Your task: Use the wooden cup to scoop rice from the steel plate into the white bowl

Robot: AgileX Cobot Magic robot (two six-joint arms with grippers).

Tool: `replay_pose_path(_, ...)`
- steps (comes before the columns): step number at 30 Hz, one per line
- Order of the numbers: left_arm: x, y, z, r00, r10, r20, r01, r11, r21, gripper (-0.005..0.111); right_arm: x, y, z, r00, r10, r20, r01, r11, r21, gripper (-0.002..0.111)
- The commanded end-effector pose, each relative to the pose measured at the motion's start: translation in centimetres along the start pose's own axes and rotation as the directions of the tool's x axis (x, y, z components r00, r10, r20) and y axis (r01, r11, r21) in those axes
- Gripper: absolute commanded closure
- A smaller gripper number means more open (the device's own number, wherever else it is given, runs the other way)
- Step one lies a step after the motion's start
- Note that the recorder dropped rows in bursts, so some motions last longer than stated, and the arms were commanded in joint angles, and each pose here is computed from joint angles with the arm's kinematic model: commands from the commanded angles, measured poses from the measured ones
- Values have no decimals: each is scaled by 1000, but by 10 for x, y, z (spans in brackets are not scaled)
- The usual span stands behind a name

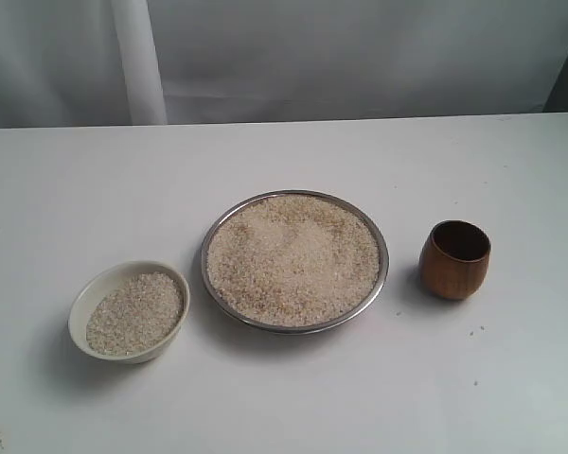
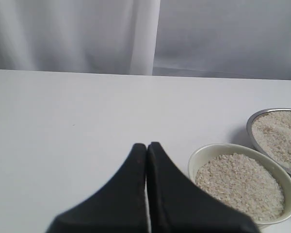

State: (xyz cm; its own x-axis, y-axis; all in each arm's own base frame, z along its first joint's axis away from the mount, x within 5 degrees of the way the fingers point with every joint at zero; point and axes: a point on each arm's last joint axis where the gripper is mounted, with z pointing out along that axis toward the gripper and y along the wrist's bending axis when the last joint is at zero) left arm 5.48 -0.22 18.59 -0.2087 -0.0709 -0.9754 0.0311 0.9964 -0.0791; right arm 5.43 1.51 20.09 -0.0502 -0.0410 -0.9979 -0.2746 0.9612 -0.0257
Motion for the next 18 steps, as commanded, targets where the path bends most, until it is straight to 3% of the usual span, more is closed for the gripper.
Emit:
replay_pose_path(1, -1, 0, 0, 1000, -5, 9, 5, 1000, 6, 107, 1, 0, 0, 1000, -3, 0, 3, 1000, 8, 108)
replay_pose_path(14, -1, 0, 0, 1000, -7, 9, 7, 1000, 6, 107, 0, 0, 0, 999, 51, -4, -51, 999, 0, 108)
replay_pose_path(18, -1, 0, 0, 1000, -7, 9, 7, 1000, 6, 107, -35, -1, -7, 998, 49, 43, -49, 999, 0, 108)
